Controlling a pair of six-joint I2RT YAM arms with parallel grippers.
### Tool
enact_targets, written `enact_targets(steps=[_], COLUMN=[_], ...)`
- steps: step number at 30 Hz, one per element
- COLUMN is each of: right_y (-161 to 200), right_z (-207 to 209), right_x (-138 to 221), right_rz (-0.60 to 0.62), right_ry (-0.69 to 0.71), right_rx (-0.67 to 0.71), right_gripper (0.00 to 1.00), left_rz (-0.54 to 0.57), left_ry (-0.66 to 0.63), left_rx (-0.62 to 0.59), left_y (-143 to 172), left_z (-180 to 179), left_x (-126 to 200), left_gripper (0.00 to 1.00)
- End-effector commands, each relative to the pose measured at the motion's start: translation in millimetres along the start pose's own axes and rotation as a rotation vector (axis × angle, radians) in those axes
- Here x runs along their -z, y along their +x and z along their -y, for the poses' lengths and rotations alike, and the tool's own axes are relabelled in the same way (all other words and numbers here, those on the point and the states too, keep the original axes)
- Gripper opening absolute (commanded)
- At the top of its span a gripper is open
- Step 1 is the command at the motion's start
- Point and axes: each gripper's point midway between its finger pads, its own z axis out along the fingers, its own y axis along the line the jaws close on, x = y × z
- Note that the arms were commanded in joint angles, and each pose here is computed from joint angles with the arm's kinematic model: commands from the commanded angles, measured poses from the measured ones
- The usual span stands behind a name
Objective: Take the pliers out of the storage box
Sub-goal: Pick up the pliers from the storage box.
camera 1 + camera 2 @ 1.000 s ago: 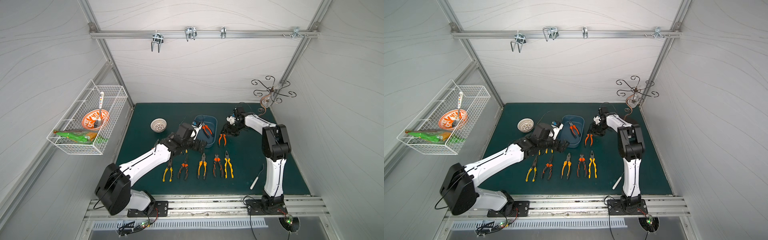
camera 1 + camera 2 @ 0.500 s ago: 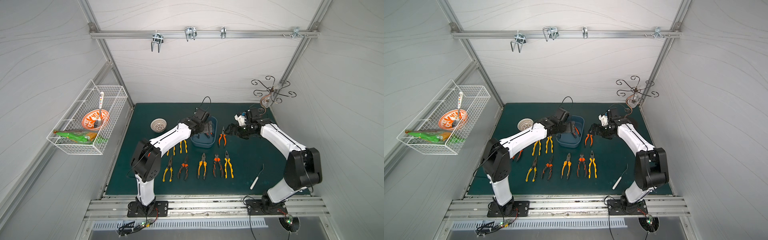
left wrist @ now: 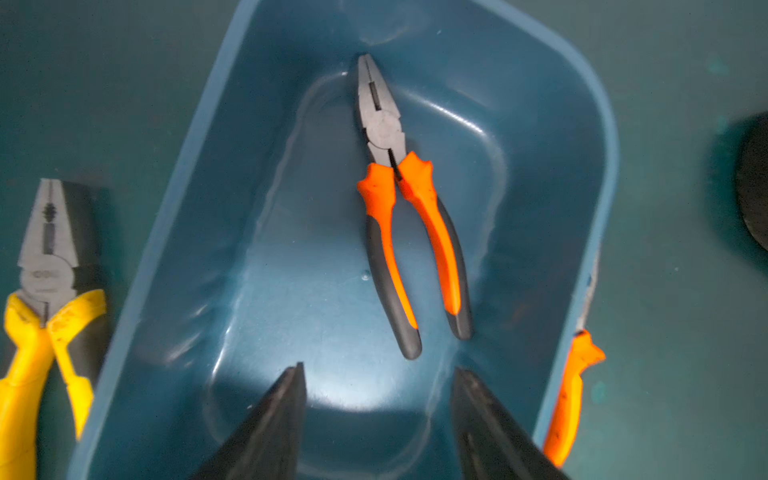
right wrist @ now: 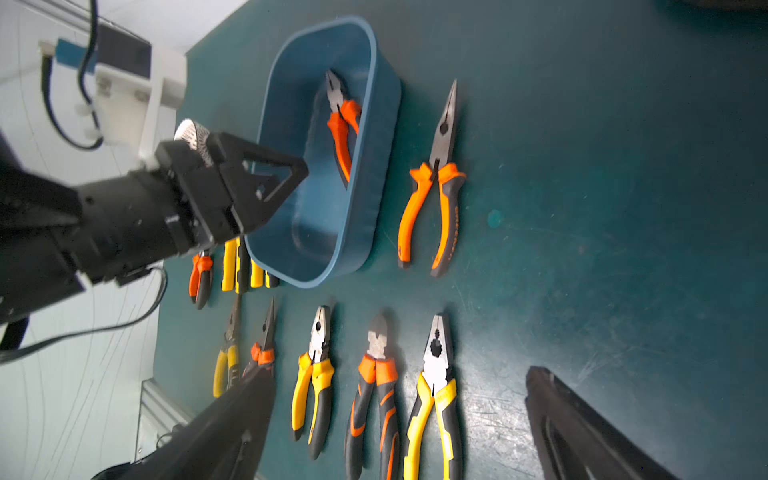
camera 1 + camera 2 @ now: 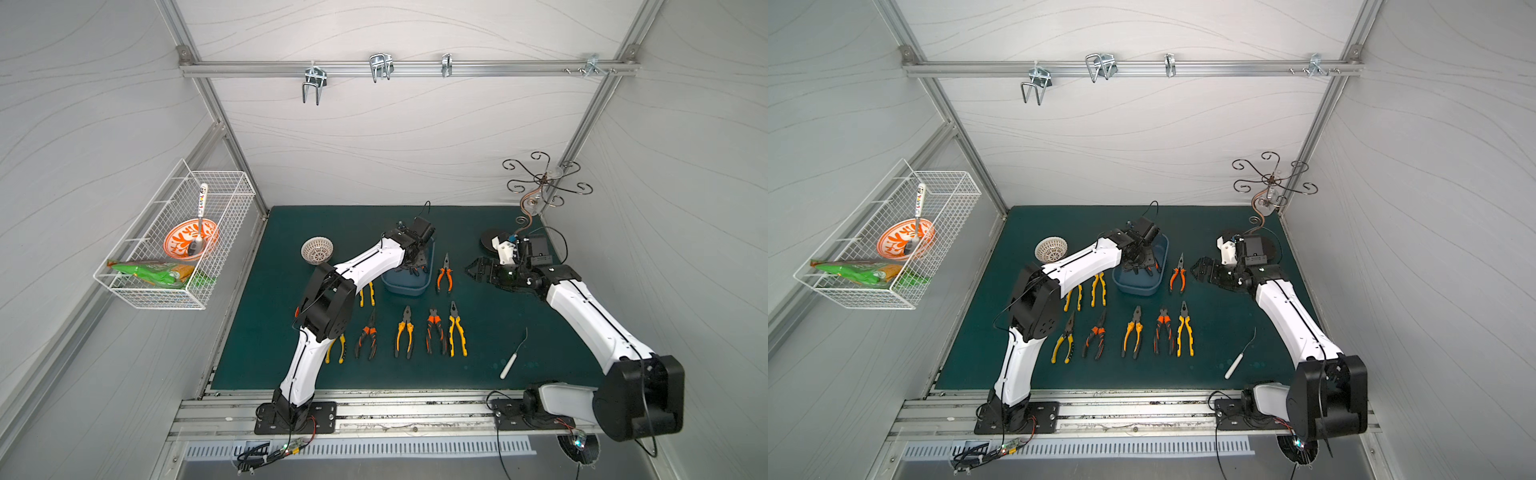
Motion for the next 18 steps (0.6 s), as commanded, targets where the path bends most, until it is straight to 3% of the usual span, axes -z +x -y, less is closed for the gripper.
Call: enact_targets(steps=[1,12,18], right_y=[-0.5,1.9,0.7], right_z=[-14.1,-20.5,-17.8], right_x=[4.2,1.2,-1.7], right_rz=[0.025,0.02,0.013], right_ry=[-0.081,-0.132,-0.119], right_rx=[0.023,0.023,0.017], right_gripper=[0.99,0.99,0.99], left_rz=[0.017,-0.023,-0.075], left_ry=[-0.012,-0.058,-0.115], left_rx=[0.014,-0.013,-0.001], left_y=[-8.1,-5.0,4.3], left_z=[9.1,12.9,-2.3], left_x=[-10.4,-53.6,-74.6], left_gripper=[0.58,0.52,0.48])
